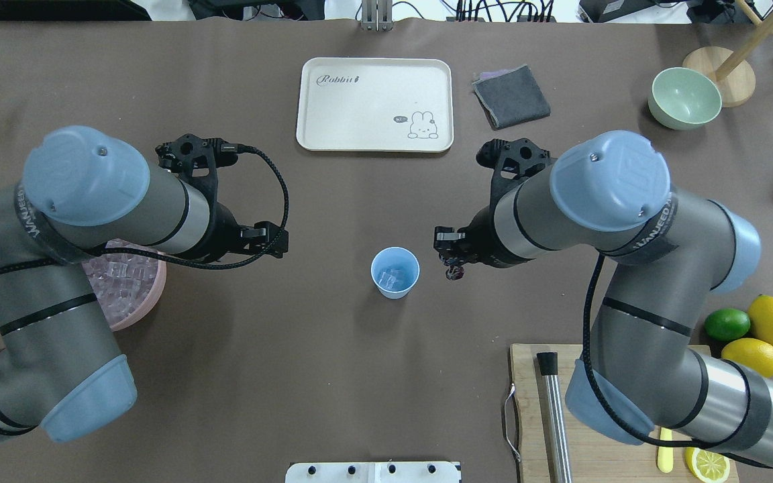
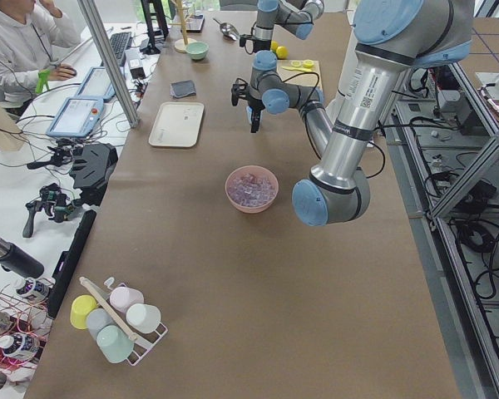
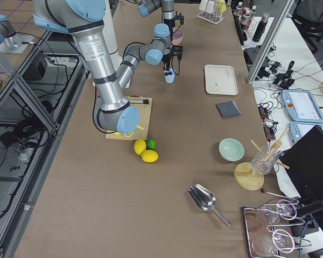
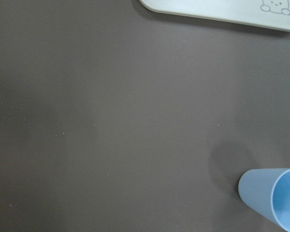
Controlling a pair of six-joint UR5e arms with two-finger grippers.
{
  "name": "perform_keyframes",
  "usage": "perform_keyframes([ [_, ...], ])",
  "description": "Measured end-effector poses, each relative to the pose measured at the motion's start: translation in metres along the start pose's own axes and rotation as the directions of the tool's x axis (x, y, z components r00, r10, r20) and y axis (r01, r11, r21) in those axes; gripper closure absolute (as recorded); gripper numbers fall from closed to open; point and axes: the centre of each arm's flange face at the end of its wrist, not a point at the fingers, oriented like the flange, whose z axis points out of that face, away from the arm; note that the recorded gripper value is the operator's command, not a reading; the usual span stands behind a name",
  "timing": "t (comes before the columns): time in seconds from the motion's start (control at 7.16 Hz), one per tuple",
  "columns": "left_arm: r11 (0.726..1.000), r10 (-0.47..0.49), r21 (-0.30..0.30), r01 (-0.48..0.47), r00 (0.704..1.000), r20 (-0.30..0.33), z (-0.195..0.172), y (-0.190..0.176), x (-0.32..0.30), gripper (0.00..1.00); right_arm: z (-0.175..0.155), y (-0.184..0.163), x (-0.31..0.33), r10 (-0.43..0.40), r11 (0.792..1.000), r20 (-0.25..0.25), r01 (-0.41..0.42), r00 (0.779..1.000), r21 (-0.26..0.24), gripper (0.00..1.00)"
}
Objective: Put ice and cherries in cup
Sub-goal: 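Move the cherry with the right gripper over the blue cup and release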
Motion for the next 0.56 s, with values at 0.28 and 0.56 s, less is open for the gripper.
perform_keyframes([
  [0.28, 0.999, 0.032, -0.006, -0.031, 0.999, 0.010, 0.005, 0.002, -0.007, 0.04, 0.008, 0.022, -0.033, -0.009, 1.000, -0.020, 0.010, 1.000, 0.029, 1.00],
  [0.56, 0.999, 0.038, -0.006, -0.038, 0.999, 0.006, 0.003, 0.003, -0.006, 0.04, 0.017, 0.031, -0.046, -0.018, 0.999, -0.033, 0.019, 0.999, 0.047, 1.00],
])
